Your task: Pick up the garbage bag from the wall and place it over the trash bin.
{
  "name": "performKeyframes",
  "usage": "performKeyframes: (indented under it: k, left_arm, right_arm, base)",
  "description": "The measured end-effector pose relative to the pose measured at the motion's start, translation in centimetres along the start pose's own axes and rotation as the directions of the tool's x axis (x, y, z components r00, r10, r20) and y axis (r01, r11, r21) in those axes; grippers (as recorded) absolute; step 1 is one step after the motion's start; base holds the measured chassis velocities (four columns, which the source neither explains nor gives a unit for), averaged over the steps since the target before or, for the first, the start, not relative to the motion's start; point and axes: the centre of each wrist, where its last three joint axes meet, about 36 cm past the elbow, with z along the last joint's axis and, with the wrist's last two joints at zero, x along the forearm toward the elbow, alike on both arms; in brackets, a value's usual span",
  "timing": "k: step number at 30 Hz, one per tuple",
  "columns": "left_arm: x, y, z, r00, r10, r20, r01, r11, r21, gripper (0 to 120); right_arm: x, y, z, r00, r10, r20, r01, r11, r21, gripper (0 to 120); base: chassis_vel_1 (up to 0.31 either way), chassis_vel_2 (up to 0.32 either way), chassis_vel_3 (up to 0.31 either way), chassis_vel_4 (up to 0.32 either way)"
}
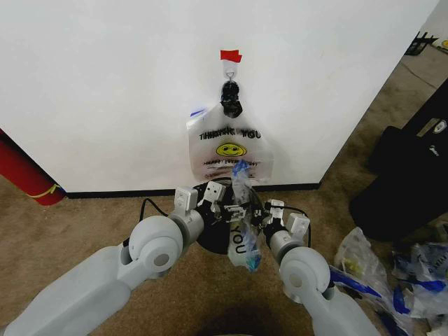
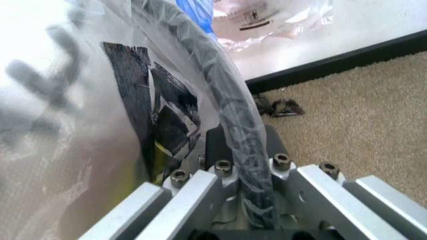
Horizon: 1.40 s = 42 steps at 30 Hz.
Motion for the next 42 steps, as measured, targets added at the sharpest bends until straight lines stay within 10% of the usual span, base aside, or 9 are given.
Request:
performKeyframes:
  k: [15,42]
  left_arm:
    - [-1.6,-0.7,1.0,1.000,0.003,-0.025,-0.003,1.000,0.016,1]
    - [5.0,4.3,-0.4,0.991,-0.132,0.020,0.131,0.990,0.054,0]
  right_arm:
    - [-0.7,-0.5,0.5,1.000,0.026,0.001,-0.026,1.000,-0.003,0]
    - [-0.3,-0.8,-0.3,1.000,0.006,-0.007,-0.007,0.998,-0.057,0]
  base:
    - [0.000,0.000,0.000,0.000]
    - [0.000,0.000,0.000,0.000]
